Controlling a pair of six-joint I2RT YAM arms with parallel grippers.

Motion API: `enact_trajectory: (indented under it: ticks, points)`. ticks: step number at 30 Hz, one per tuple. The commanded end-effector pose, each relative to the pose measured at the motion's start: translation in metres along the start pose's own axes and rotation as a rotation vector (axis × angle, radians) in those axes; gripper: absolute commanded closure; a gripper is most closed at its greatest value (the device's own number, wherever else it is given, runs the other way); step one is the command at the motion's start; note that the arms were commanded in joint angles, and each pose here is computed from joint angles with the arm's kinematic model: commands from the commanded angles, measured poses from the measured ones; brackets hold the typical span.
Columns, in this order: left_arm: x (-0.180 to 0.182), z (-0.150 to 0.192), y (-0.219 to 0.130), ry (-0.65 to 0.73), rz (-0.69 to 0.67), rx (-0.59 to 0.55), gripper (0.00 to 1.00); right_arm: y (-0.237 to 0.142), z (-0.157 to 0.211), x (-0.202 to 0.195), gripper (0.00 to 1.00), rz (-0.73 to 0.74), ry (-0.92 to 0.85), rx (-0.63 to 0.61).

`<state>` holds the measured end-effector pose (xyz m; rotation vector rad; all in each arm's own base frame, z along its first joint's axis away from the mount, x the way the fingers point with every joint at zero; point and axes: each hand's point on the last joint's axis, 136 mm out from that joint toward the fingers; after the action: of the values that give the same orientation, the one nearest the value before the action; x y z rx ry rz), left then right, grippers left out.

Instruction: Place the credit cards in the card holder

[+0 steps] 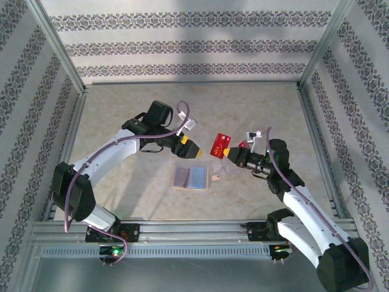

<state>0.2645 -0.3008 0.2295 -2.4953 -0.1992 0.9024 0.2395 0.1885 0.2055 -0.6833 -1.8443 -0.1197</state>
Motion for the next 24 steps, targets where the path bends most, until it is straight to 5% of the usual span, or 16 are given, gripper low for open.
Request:
enact_trajectory:
  ticks: [1,12,24]
  points:
    - [-0.022,-0.018,-0.01,0.015,0.141,-0.089,0.21,0.001,-0.002,0.035,1.0,-0.139,-0.057,-0.029]
    - [-0.019,-0.012,-0.003,-0.024,0.193,-0.105,0.36,0.015,0.024,0.06,1.0,-0.22,-0.122,0.047]
    - [-0.035,-0.015,-0.003,-0.059,0.35,-0.158,0.82,0.019,0.026,0.063,1.0,-0.222,-0.132,0.047]
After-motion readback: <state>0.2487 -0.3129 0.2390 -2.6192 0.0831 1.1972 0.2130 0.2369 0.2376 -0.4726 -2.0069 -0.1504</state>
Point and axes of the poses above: each hand's point on the last joint's axis, 136 mm out from that joint toward the fingers, its own y axis out along the fingers, its own x axis along the line the jaws close on, z = x × y, and after that the axes turned 6 degrees about y, right-handed
